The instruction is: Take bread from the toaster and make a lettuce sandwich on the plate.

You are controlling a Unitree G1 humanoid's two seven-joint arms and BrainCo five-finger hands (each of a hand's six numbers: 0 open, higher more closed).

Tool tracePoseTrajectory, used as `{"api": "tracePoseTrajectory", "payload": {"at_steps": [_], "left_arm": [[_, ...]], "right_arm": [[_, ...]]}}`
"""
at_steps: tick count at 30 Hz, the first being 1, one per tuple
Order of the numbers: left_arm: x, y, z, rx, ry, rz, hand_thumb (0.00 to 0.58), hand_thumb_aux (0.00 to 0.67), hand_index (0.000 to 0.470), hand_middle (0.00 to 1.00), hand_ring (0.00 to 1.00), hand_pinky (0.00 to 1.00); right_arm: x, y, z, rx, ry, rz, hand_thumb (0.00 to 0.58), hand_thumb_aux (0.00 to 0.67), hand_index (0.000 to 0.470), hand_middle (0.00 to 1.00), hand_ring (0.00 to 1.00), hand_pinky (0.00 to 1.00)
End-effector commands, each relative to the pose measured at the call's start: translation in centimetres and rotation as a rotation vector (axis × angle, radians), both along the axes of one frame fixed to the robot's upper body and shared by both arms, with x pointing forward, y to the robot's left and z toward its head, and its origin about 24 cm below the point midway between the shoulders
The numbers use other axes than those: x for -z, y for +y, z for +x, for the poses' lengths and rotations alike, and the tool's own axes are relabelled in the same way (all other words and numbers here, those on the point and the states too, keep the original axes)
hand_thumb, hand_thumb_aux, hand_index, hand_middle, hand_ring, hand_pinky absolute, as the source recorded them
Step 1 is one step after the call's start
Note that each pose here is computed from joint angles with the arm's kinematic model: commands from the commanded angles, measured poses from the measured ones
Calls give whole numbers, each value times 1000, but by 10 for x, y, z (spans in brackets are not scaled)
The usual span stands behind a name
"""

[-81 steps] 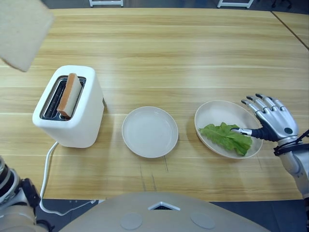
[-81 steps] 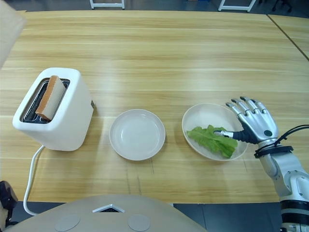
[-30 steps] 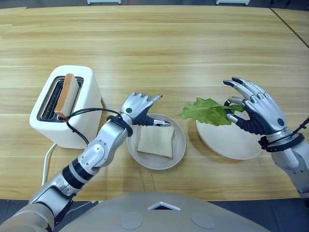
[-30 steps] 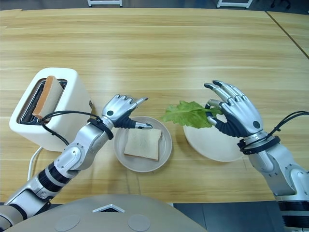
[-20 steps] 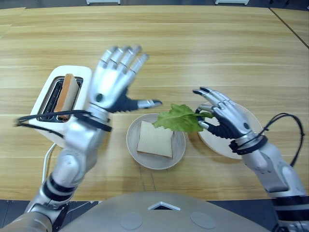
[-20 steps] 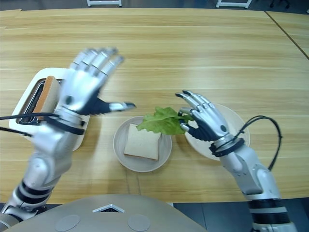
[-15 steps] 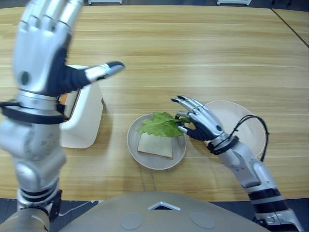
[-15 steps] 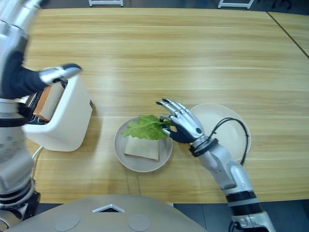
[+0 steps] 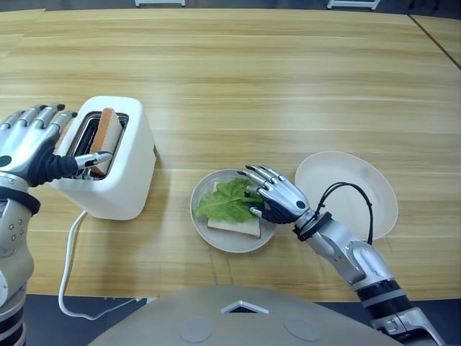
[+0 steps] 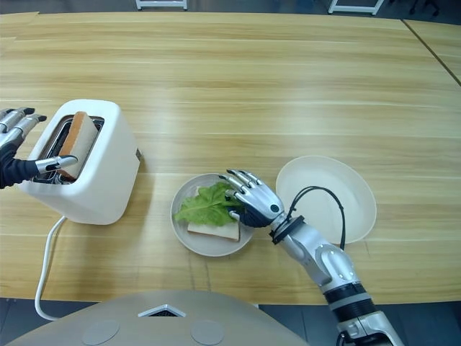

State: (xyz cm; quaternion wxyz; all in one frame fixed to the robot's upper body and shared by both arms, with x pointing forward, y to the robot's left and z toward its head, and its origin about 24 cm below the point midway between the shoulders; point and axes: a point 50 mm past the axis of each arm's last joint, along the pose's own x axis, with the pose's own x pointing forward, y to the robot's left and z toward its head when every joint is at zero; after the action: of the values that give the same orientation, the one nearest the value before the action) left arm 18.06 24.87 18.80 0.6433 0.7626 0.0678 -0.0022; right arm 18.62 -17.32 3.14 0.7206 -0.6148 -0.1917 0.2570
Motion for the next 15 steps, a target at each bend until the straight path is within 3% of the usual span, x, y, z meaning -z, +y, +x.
{"api": "tracePoseTrajectory", "payload": {"at_steps": [1,7,9,10,13,15], "left_arm": [[4,6,12,-37,17,78,0,0,0,0,0,0],[12,4,30,-50,8,105,0,0,0,0,0,0],[15,2,32,-43,15,100,205,131,92,0,0,0],[17,0,33,-36,23,96,223,145,101,0,0,0],[21,-5,34,-13,36,67,441,342,240,0,0,0],[23,-10,33,11,43,33,500,420,295,0,0,0]], "right_arm": [[-13,-4,0,22,-42,-5,0,0,0,0,0,0],[-26,-1,-4,38,-76,69,0,0,0,0,0,0],[-33,-1,-5,47,-90,100,0,0,0,0,0,0],[-36,-2,-5,52,-96,111,0,0,0,0,0,0],[-41,-4,-5,68,-107,137,0,0,0,0,0,0],[-43,-7,-5,82,-106,151,0,0,0,0,0,0]]}}
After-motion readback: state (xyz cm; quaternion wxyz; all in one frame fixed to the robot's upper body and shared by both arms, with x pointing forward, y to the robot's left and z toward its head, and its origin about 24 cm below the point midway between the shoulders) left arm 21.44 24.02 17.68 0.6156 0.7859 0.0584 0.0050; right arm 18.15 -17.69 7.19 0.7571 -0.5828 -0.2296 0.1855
